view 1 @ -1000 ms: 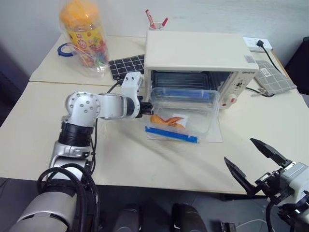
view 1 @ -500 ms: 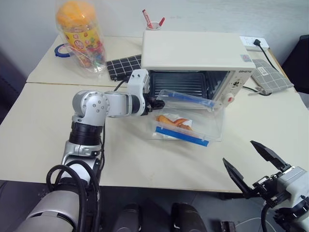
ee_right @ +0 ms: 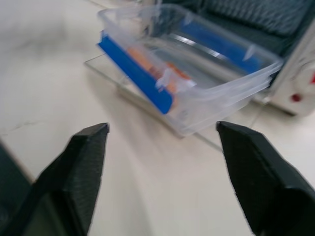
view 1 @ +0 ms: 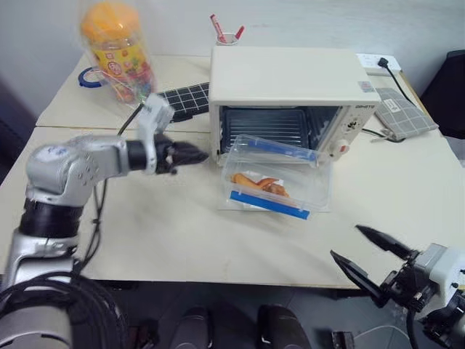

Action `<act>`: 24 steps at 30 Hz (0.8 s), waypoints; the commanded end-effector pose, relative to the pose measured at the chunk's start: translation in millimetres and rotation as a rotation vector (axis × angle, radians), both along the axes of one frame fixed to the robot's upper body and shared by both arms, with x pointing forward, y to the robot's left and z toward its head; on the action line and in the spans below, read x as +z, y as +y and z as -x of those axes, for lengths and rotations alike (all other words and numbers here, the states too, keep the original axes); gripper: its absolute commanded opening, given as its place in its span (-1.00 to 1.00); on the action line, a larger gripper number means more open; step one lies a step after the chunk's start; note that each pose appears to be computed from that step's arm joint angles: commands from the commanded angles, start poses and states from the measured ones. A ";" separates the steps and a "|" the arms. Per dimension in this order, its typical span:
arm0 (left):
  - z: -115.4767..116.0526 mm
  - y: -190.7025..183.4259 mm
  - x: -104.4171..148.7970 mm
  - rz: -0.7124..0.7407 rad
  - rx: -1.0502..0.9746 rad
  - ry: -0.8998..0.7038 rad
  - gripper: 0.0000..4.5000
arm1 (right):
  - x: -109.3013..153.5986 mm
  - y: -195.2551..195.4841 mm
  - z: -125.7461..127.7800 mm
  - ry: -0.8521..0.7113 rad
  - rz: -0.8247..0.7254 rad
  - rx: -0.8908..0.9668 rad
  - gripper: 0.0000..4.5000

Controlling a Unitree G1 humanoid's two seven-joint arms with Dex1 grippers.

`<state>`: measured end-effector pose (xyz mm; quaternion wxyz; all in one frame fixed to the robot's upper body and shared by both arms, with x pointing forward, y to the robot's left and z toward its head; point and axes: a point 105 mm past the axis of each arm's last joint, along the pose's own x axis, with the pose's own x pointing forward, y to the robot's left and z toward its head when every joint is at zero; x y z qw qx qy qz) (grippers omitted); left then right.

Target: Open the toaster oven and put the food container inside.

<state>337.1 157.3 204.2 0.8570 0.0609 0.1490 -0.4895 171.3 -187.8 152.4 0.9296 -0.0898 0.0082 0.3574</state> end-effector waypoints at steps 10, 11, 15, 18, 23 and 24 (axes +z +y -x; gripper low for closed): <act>58.8 -36.6 -46.8 -0.033 -0.433 -0.269 -1.00 | -11.8 27.0 -47.0 -0.017 0.166 0.174 -0.97; 56.2 -43.9 -47.5 -0.007 -0.418 -0.284 -1.00 | -10.7 21.9 -56.1 -0.026 0.160 0.152 -0.97; 32.4 -71.0 -53.8 0.051 -0.286 -0.313 -1.00 | -6.3 6.4 -85.7 -0.073 0.193 0.107 -0.97; 18.3 -91.6 -57.4 0.094 -0.236 -0.309 -1.00 | 1.7 -2.2 -106.7 -0.124 0.205 0.067 -0.97; 0.1 -114.0 -46.7 0.183 -0.155 -0.345 -1.00 | 14.4 -7.8 -140.1 -0.199 0.190 0.020 -0.97; -6.4 -114.5 -43.7 0.196 -0.120 -0.351 -1.00 | 16.6 -7.1 -147.3 -0.215 0.195 0.018 -0.97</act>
